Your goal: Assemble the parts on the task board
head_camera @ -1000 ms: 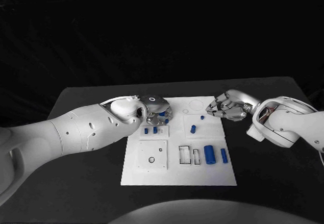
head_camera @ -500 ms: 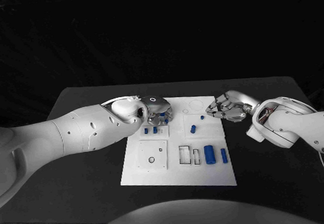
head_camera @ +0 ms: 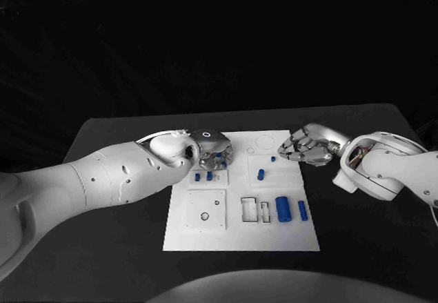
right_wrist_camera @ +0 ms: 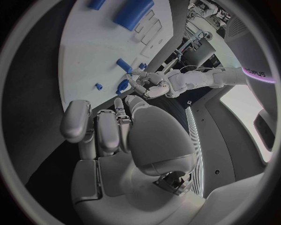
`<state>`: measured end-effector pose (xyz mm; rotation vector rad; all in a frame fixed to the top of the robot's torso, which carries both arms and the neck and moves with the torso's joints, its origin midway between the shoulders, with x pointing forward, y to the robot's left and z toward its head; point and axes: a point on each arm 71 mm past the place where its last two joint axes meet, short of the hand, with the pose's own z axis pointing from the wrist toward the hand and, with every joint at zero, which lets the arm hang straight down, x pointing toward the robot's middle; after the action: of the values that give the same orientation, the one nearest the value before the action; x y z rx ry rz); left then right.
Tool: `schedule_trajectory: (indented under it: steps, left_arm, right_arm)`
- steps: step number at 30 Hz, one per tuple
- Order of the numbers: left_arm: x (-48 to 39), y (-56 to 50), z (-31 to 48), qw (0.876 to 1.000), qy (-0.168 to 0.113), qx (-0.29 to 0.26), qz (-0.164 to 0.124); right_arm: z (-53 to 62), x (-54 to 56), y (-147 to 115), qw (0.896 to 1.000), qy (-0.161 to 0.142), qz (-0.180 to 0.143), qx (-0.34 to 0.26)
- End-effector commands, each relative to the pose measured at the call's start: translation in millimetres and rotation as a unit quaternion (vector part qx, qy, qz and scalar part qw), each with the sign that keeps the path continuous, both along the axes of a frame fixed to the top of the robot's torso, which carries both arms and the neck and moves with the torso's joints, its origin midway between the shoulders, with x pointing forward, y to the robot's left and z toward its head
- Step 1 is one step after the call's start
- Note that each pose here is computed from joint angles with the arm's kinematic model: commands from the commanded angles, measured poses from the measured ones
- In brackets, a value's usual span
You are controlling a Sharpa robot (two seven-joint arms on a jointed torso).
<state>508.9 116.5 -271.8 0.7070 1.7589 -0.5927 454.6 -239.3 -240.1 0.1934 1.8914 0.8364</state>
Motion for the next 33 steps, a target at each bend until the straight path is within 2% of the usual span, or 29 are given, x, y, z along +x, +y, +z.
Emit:
schedule_trajectory:
  steps: [1,8,19,33]
  left_arm:
    - [-0.5,-1.0,2.2,1.0,-0.007,-0.015,-0.006]
    - [-0.7,3.0,7.7,0.999,-0.003,-0.042,0.007]
    - [-0.3,15.1,17.1,0.998,0.006,-0.064,0.029]
    - [-1.3,16.8,17.3,0.997,0.022,-0.065,0.035]
  right_arm:
    - [-1.3,-0.7,0,1.0,0.008,0.003,-0.002]
    - [-2.3,-1.6,-1,1.0,0.016,0.006,-0.005]
    - [-4.4,-1.6,-1,1.0,0.025,0.011,-0.009]
    - [-6.5,-2.2,-2,0.999,0.033,0.011,-0.013]
